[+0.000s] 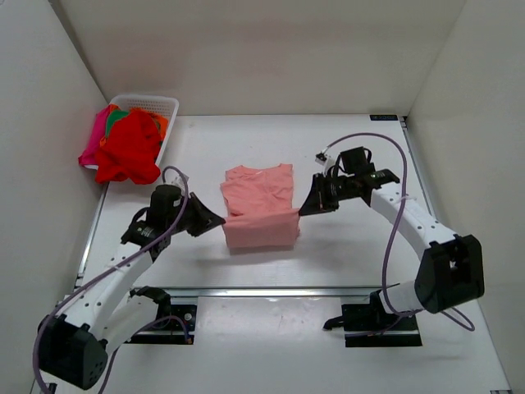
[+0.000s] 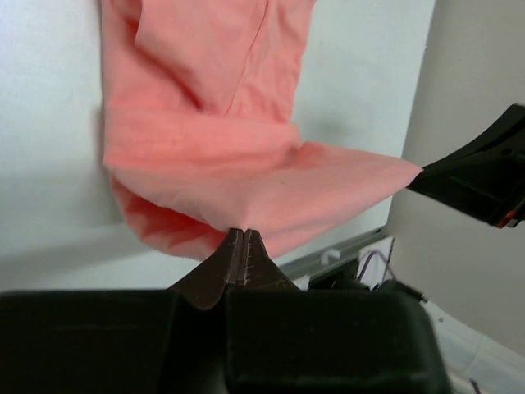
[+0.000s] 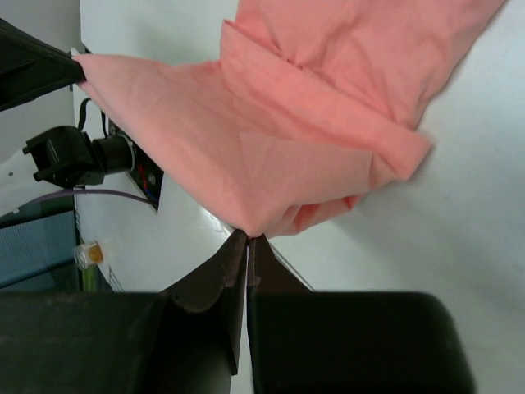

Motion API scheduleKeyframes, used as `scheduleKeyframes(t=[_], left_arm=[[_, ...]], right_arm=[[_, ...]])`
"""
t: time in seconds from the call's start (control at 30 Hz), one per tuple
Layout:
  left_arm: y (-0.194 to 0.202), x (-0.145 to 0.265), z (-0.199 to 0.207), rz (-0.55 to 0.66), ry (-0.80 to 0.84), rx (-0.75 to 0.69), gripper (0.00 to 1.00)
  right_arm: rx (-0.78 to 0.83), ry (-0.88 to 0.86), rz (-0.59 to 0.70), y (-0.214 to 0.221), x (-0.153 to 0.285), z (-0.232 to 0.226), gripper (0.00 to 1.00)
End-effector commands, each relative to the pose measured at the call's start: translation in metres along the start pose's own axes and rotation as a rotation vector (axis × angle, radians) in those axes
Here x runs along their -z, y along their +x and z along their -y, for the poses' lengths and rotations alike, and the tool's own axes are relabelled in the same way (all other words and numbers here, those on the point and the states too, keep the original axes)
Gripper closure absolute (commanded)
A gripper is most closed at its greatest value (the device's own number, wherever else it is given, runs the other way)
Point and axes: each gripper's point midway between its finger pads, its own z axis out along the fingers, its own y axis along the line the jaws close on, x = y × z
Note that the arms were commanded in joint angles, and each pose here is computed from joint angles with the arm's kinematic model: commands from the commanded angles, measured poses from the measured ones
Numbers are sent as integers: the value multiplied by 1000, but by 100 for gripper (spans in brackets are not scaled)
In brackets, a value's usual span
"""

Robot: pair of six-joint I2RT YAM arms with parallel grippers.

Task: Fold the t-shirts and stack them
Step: Fold the long partially folded tshirt into a neat square

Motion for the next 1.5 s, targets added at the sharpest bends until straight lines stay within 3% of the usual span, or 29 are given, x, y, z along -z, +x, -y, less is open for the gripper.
scheduleKeyframes(t=[0.0,0.2,0.47,0.83,1.13,1.2,1.3,1.4,1.47], left_arm=[[-52,2,39,144,125,-29,100],[-113,-3,72,268,167,-81,100],[-168,-35,71,348,132,-103,100],[-223,-139,52,306,69,-116,95],[-253,-208,16,333,-39,-66,96],[-256,-221,2,344,-53,-44,88],[-274,-235,-4,351,-39,-25,59],[-296,-236,2,399,-53,-35,46],[-311,-213,17,490,-51,-52,38]], right_arm=[[69,-11,34,-30,6,-7,100],[101,-9,86,-79,8,-8,100],[109,20,151,-141,-6,16,100],[63,80,300,-227,-18,86,100],[16,108,245,-271,-75,162,100],[24,139,254,-281,-83,175,84],[62,246,309,-304,-82,190,67],[101,415,381,-319,-65,202,51],[168,511,439,-331,-42,186,46]])
